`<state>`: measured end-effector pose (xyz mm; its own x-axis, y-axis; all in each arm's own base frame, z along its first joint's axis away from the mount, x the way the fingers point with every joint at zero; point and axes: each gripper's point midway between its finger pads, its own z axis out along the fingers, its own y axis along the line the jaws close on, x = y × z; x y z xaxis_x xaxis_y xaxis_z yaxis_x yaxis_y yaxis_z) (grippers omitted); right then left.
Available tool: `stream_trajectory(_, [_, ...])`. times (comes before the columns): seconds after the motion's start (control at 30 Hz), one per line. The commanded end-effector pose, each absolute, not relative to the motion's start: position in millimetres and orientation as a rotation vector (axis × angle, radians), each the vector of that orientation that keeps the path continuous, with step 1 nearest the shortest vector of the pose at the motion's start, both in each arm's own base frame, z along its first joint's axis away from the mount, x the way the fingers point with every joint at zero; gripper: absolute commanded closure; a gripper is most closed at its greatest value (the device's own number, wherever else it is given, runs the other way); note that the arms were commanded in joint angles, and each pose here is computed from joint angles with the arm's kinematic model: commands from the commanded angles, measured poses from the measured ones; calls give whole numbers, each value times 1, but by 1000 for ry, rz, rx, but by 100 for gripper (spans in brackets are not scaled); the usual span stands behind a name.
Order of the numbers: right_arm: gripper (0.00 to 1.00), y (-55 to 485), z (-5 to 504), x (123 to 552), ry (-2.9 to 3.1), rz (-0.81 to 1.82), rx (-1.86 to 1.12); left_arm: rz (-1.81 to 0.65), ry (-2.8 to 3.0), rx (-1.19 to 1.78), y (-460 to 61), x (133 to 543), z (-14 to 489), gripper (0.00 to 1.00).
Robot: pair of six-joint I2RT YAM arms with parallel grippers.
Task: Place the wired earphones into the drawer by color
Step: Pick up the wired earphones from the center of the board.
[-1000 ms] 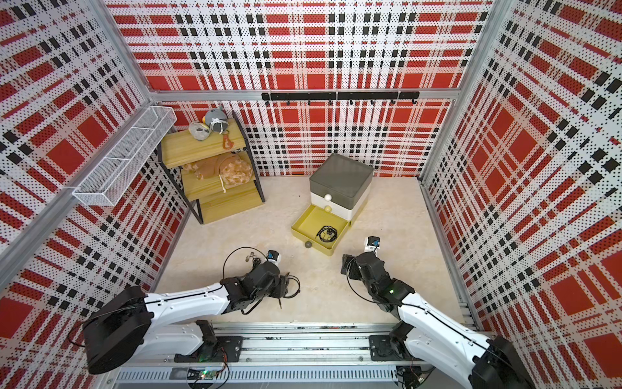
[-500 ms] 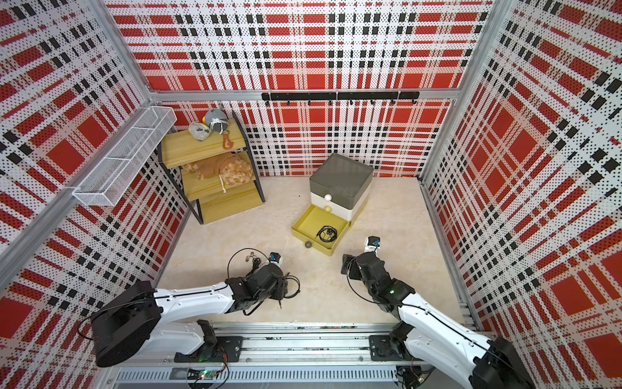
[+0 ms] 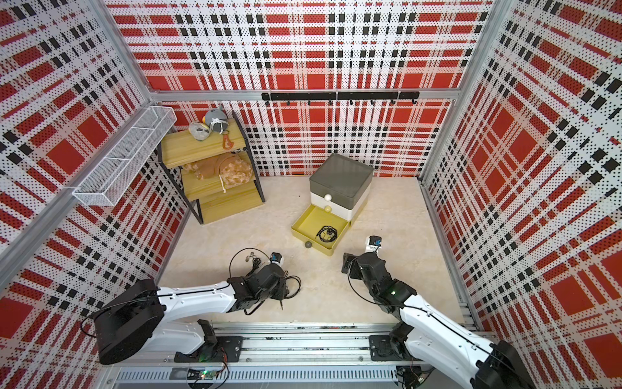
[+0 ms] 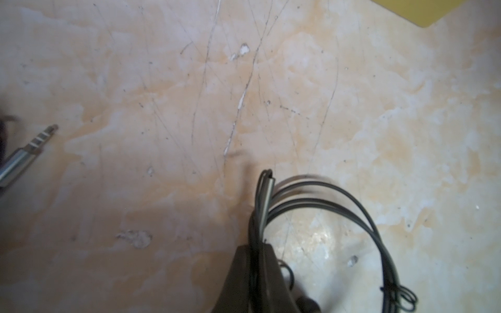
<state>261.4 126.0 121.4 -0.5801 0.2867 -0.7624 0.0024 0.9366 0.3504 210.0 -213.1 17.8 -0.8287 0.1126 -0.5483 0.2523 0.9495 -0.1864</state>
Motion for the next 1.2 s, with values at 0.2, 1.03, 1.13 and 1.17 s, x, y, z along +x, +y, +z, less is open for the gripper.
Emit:
stream_trajectory(0.2, [0, 126, 124, 264, 2153, 378, 195, -345, 2496, 268, -220, 218, 36, 100])
stream_trajectory(1.03, [0, 127, 126, 264, 2138, 400, 200, -456, 2171, 170, -251, 304, 159, 100])
stream_trajectory(1.13, [0, 124, 125, 263, 2141, 384, 203, -486, 2137, 140, -254, 319, 167, 100])
stream_trajectory(1.17, [0, 124, 125, 263, 2141, 383, 203, -494, 2129, 133, -255, 324, 169, 100])
